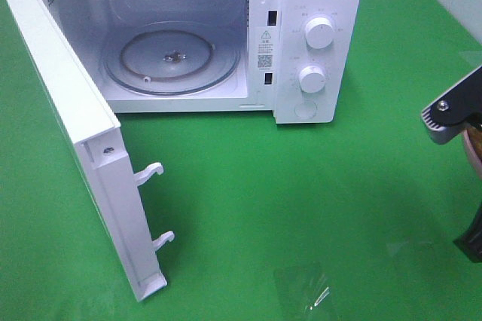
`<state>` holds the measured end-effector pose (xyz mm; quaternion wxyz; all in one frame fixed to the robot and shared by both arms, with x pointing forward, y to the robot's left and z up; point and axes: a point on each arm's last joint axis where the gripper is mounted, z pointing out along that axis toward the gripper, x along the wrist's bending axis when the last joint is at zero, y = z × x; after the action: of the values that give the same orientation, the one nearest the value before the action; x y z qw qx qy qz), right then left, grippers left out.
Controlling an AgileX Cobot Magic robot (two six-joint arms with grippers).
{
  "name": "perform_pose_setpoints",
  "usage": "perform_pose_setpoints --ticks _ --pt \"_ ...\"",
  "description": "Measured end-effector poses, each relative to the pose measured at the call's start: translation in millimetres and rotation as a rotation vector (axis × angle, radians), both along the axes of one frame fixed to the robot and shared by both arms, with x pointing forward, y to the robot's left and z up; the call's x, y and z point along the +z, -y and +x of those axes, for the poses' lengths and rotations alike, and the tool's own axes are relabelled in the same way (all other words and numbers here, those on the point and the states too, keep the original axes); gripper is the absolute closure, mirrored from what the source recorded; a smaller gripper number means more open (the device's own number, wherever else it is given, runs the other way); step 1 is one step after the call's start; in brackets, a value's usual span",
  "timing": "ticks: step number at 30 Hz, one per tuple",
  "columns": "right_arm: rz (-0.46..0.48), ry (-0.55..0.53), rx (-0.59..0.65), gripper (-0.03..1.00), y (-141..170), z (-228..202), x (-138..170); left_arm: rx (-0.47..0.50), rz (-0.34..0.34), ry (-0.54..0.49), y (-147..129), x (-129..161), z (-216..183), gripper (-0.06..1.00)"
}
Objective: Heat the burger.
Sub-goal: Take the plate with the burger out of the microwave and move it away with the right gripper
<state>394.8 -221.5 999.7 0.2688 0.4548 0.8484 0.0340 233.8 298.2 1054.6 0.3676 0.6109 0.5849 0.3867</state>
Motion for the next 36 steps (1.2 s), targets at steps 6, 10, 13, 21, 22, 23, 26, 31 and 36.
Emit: perform_pose_setpoints --ticks 6,10,13,21,22,23,26,31,36 --pt "-0.015 -0.059 -0.029 0.94 -11.0 10.8 -21.6 0.000 0.000 0.000 0.0 0.0 0.0 -0.04" --pt "-0.004 -0.066 -0.037 0.94 -15.5 15.6 -29.4 0.000 0.000 0.000 0.0 0.0 0.0 -0.04" --pt "0.012 -0.069 -0.050 0.94 -16.6 19.5 -34.0 0.000 0.000 0.000 0.0 0.0 0.0 -0.04" --pt "0.032 -0.104 -0.153 0.94 -2.5 40.8 -55.0 0.000 0.000 0.000 0.0 0.0 0.0 -0.04" --pt "0.032 -0.104 -0.153 0.94 -2.5 40.8 -55.0 0.000 0.000 0.000 0.0 0.0 0.0 -0.04" --pt "0.036 -0.107 -0.164 0.94 -0.5 42.9 -56.8 0.000 0.000 0.000 0.0 0.0 0.0 -0.04" --pt "0.039 -0.110 -0.198 0.94 8.3 50.2 -62.3 0.000 0.000 0.000 0.0 0.0 0.0 -0.04" --pt "0.046 -0.109 -0.227 0.94 17.0 56.5 -66.8 0.000 0.000 0.000 0.0 0.0 0.0 -0.04" --pt "0.062 -0.108 -0.272 0.94 29.5 64.6 -72.9 0.000 0.000 0.000 0.0 0.0 0.0 -0.04"
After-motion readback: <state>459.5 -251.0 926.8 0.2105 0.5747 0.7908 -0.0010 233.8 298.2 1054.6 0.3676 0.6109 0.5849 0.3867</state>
